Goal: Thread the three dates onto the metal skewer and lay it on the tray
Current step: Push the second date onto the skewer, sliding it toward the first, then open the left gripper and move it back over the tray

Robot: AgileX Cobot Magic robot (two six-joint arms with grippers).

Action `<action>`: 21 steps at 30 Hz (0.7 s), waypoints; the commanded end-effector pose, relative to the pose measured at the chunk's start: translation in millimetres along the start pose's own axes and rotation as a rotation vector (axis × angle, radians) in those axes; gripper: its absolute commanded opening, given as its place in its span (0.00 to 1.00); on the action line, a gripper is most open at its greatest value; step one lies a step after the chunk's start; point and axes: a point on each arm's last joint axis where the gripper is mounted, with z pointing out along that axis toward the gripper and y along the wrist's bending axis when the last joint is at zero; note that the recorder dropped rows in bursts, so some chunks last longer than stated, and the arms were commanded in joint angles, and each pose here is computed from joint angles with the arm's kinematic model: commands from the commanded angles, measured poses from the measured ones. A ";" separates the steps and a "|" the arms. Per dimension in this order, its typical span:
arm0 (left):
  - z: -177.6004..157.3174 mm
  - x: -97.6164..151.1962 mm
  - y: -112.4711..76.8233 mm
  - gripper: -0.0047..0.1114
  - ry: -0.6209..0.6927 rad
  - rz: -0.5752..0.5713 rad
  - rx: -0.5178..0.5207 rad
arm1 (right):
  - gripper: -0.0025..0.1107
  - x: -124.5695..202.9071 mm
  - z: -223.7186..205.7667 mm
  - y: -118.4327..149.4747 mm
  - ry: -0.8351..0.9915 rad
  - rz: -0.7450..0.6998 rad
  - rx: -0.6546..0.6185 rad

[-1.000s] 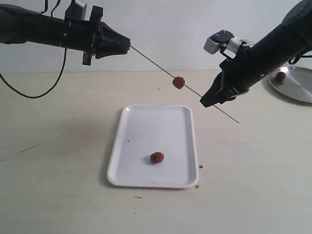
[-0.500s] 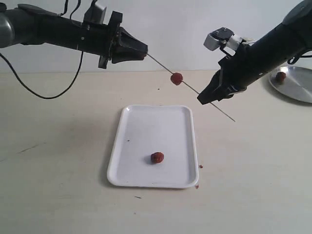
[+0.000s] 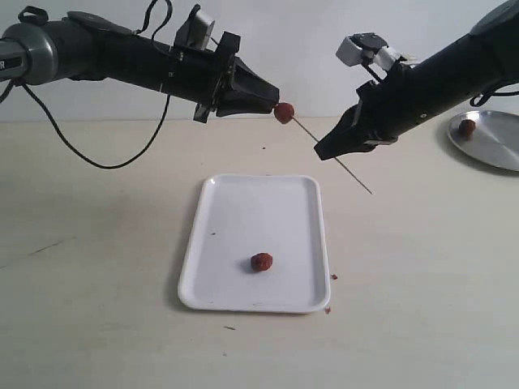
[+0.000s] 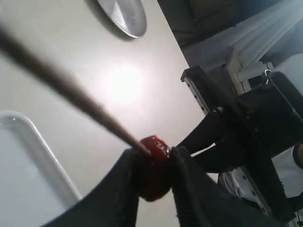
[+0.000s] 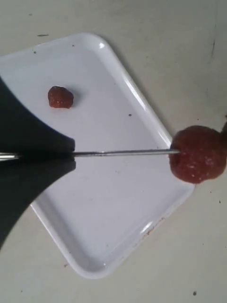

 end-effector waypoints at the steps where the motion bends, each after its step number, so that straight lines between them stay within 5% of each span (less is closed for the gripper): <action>1: 1.4 1.0 -0.3 0.25 0.007 0.016 0.008 | 0.02 -6.4 -5.5 -0.1 -0.054 0.016 0.018; 12: -3.4 -1.5 0.8 0.59 -0.015 0.016 0.020 | 0.02 -6.3 -5.5 -0.3 -0.053 0.015 0.021; 21: -13.7 -3.1 7.9 0.64 -0.020 0.021 -0.009 | 0.02 -8.1 -6.0 -6.6 -0.075 0.047 0.089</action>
